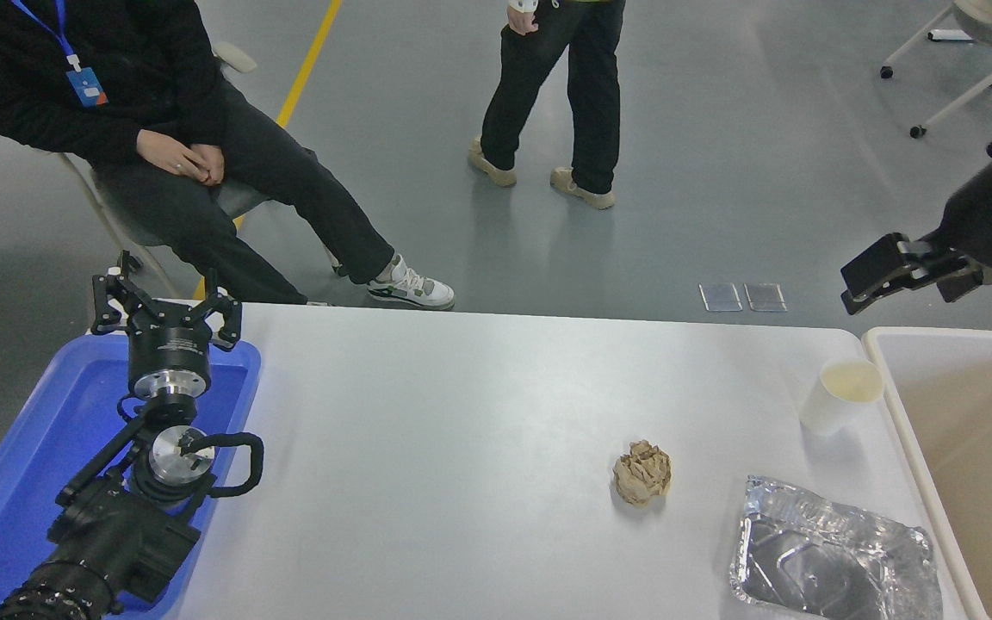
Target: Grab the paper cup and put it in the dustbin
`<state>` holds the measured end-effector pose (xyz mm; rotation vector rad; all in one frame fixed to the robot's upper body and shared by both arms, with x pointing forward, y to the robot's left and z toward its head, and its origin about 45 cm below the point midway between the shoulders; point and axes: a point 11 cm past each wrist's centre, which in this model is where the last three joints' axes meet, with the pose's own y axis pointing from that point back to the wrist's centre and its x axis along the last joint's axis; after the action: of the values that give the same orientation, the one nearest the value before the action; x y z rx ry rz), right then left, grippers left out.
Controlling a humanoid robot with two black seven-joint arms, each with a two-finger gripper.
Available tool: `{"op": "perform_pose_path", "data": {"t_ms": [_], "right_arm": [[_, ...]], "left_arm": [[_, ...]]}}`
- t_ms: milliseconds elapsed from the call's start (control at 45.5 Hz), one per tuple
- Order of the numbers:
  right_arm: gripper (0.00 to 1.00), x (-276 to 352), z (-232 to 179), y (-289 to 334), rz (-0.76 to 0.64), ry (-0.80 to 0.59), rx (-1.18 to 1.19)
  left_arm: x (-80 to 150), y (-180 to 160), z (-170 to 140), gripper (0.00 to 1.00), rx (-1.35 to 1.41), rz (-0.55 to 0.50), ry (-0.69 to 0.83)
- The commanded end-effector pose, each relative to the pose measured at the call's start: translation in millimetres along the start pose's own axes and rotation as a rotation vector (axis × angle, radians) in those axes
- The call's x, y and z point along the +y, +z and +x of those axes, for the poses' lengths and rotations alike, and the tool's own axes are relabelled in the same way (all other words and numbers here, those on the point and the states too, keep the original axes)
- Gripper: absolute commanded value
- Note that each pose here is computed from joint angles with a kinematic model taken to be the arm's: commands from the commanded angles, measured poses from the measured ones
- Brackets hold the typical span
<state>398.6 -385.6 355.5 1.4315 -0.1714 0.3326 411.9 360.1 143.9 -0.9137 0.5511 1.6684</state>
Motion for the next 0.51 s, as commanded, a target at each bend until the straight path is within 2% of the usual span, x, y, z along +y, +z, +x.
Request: {"op": "perform_pose_path", "data": {"t_ms": [0,220,484], "right_arm": [[1.00,-49.9,0.0,45.7,-0.094,0.075,-0.062],[1.00,-103.8,-17.1,69.2,-0.129,0.154,-0.125],[1.00,-152.5,-51.4,67.5,-0.116,0.191,-0.140]], "left_arm": [[0.0,0.1,0.1,0.99,0.001,0.000,0.001],[0.0,0.1,0.1,0.99,0.001,0.000,0.001],[0.0,0.1,0.1,0.99,0.001,0.000,0.001]]}}
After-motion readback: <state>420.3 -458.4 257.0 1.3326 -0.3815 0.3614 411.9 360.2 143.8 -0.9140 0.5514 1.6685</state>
